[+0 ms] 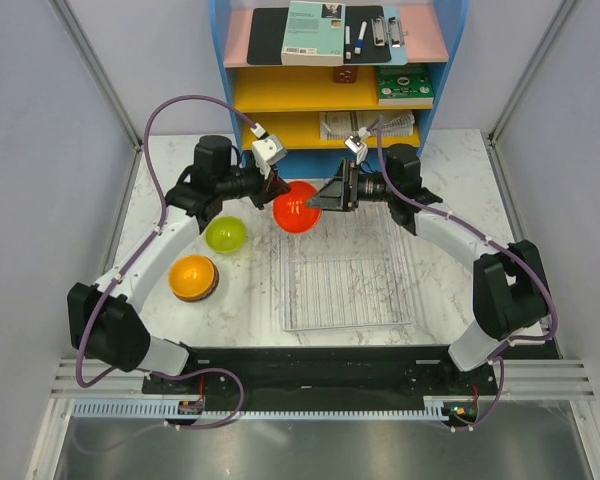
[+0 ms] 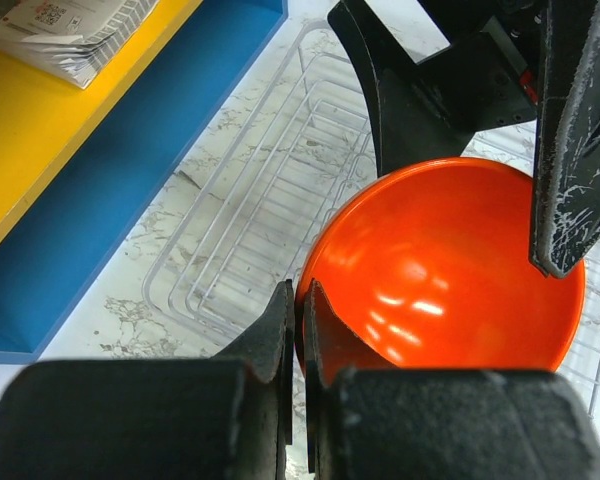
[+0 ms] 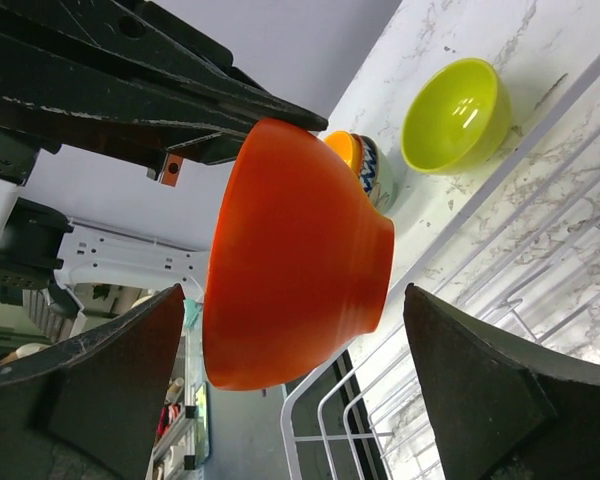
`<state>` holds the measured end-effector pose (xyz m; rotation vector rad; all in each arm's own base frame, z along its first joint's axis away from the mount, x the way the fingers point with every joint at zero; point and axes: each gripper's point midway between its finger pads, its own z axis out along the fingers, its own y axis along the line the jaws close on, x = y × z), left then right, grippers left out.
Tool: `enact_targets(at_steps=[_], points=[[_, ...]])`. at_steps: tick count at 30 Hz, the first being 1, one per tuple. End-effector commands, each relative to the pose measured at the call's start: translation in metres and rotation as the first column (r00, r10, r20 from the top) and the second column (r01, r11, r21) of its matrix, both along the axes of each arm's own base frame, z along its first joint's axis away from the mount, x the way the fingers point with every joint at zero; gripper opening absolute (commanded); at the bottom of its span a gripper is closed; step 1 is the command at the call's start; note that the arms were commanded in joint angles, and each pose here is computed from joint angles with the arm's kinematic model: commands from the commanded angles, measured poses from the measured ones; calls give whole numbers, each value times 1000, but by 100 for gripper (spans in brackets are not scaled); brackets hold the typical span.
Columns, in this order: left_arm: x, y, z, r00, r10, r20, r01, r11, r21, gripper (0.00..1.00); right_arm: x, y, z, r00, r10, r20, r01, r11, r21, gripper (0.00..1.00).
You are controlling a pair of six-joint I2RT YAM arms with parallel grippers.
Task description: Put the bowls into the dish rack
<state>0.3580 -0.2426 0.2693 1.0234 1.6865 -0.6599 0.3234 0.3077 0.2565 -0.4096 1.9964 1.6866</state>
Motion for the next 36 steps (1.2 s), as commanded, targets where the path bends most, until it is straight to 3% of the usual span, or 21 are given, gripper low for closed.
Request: enact_targets(at_steps=[1, 12, 15, 17, 18, 20, 21, 26, 28, 30, 31, 33, 36], points=[[-5, -8, 56, 993, -25, 116, 36, 995, -91, 2, -6, 5, 13, 998, 56, 28, -57, 996, 64, 98], [-4, -9, 58, 993, -21, 119, 34, 994, -103, 2, -18, 10, 16, 993, 116, 13, -117, 988, 101, 86], [-4, -9, 59, 993, -21, 119, 33, 994, -104, 2, -23, 13, 18, 991, 134, 17, -136, 985, 108, 74], [-4, -9, 59, 993, -24, 119, 36, 994, -105, 2, -26, 15, 20, 989, 146, 28, -149, 982, 120, 55], [-4, -9, 59, 993, -23, 119, 36, 994, -107, 2, -26, 15, 20, 989, 148, 24, -150, 981, 123, 38], [-4, -10, 57, 993, -24, 113, 36, 994, -106, 2, -26, 16, 21, 989, 143, 23, -145, 981, 127, 18], [-5, -9, 58, 993, -24, 116, 37, 994, -107, 2, -26, 16, 21, 990, 142, 26, -144, 981, 128, 1], [-6, -10, 53, 994, -30, 105, 41, 994, -102, 2, -24, 15, 21, 992, 121, 40, -124, 985, 116, 0], [-5, -8, 51, 994, -19, 103, 29, 995, -97, 27, -22, 14, 12, 996, 92, 9, -93, 993, 75, 0], [-1, 1, 45, 997, 6, 80, 2, 995, -97, 54, -12, 11, 10, 996, 46, 74, -48, 998, 30, 0], [-1, 4, 43, 998, 2, 66, 4, 995, -101, 62, -11, 7, 1, 999, 32, 36, -32, 999, -10, 0], [6, 23, 36, 999, 37, 32, -33, 994, -107, 99, 2, 0, 2, 995, -22, 92, 25, 999, -38, 0], [15, 58, 28, 995, 102, -15, -103, 987, -124, 100, 14, -17, 2, 990, -79, 121, 89, 993, -79, 0]])
